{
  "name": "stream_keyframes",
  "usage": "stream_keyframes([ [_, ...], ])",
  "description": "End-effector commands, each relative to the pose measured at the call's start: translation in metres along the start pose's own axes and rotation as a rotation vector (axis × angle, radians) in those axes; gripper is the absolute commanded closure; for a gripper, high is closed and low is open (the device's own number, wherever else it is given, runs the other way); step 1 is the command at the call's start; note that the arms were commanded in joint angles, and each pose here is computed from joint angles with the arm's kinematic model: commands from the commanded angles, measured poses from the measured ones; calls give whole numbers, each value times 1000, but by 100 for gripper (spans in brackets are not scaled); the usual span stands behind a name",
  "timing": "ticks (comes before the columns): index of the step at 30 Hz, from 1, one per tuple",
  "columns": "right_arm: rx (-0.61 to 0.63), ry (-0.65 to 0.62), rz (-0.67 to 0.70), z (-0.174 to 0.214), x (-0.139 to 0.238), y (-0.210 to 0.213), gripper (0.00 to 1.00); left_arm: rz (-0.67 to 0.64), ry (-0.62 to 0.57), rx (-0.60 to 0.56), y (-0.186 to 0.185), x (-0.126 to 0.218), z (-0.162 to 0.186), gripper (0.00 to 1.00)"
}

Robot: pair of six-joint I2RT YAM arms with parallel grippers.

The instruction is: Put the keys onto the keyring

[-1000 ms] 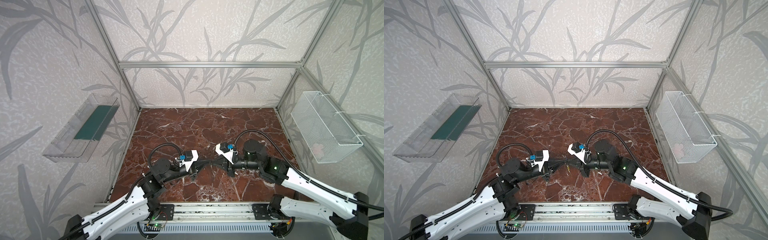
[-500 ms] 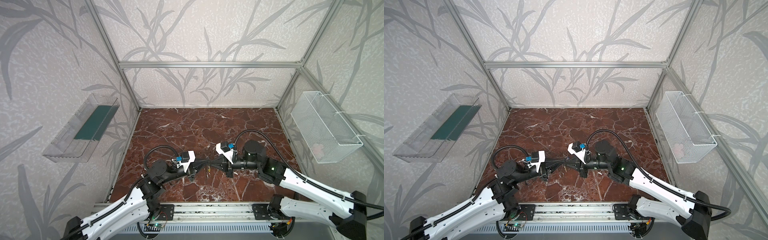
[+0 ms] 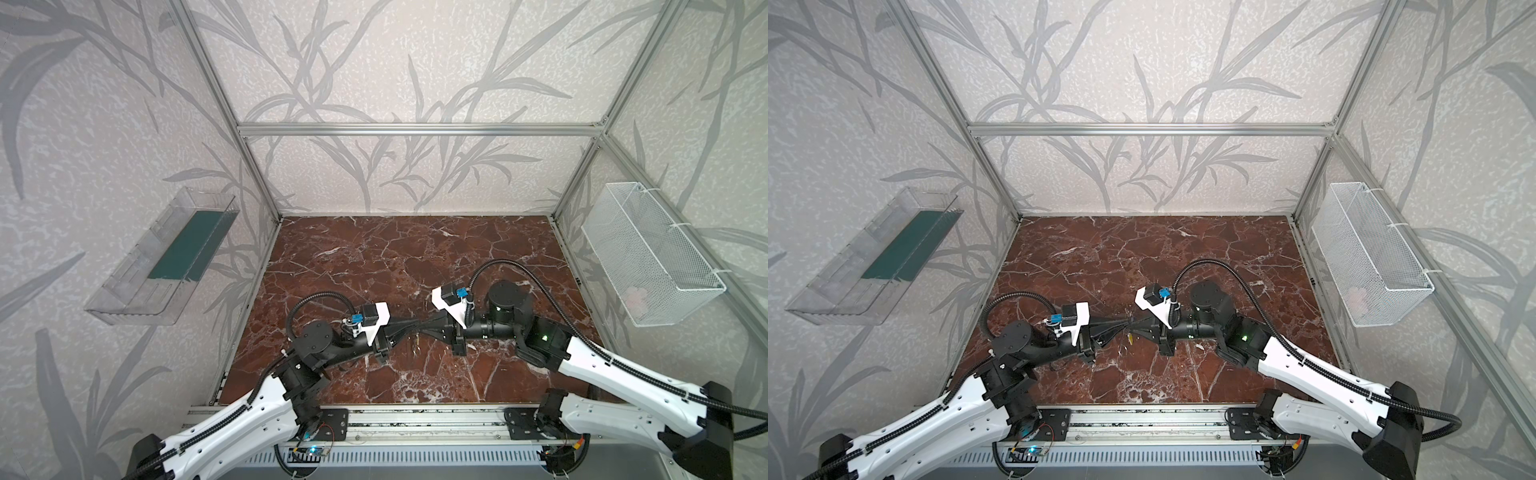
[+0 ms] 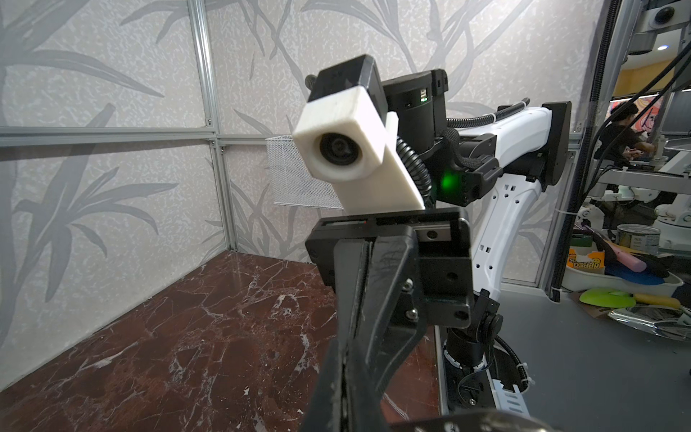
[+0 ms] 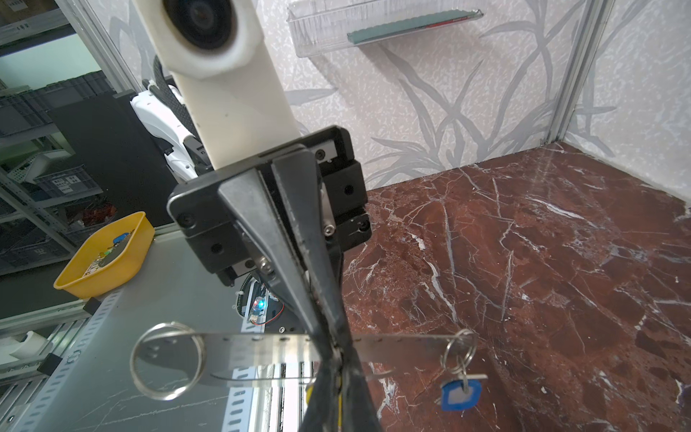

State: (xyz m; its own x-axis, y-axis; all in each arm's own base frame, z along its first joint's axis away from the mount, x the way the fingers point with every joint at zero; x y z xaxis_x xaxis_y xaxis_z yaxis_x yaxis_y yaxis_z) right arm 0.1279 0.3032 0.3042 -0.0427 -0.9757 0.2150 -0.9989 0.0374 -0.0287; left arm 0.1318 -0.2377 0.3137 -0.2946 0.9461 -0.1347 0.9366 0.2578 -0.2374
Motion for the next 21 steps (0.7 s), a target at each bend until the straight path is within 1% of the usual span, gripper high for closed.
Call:
stream_keyframes([
  [1,70,33,-39,-10,0,8,100,-55,17,-13,3,1,-12,80],
  [5,111,159,-35,-3,5,6,100,-76,26,-45,-3,11,-24,76],
  [8,139,254,-38,0,8,4,100,-112,33,-59,-3,19,-31,77],
  [11,164,321,-50,-1,11,2,100,-145,53,-58,-4,26,-35,78],
  [17,170,445,-88,0,12,0,100,-119,154,-25,-9,24,-31,80],
  [21,179,485,-86,-2,12,-4,100,-95,228,0,-9,15,-24,80],
])
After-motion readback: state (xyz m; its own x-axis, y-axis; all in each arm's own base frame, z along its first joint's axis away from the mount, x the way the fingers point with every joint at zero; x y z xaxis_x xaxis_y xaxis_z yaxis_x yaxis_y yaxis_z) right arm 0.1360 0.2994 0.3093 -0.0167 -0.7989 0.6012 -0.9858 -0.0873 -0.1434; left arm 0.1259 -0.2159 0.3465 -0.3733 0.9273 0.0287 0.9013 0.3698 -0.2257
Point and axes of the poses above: each gripper's point midway between its finger pads, its own x axis back along the fingers, its own y axis along the line the jaws close on, z = x × y, the point moved 3 cm from there along x, back along the fingers, and after that the axes turned 13 degrees about x, right-handed, at the moved point
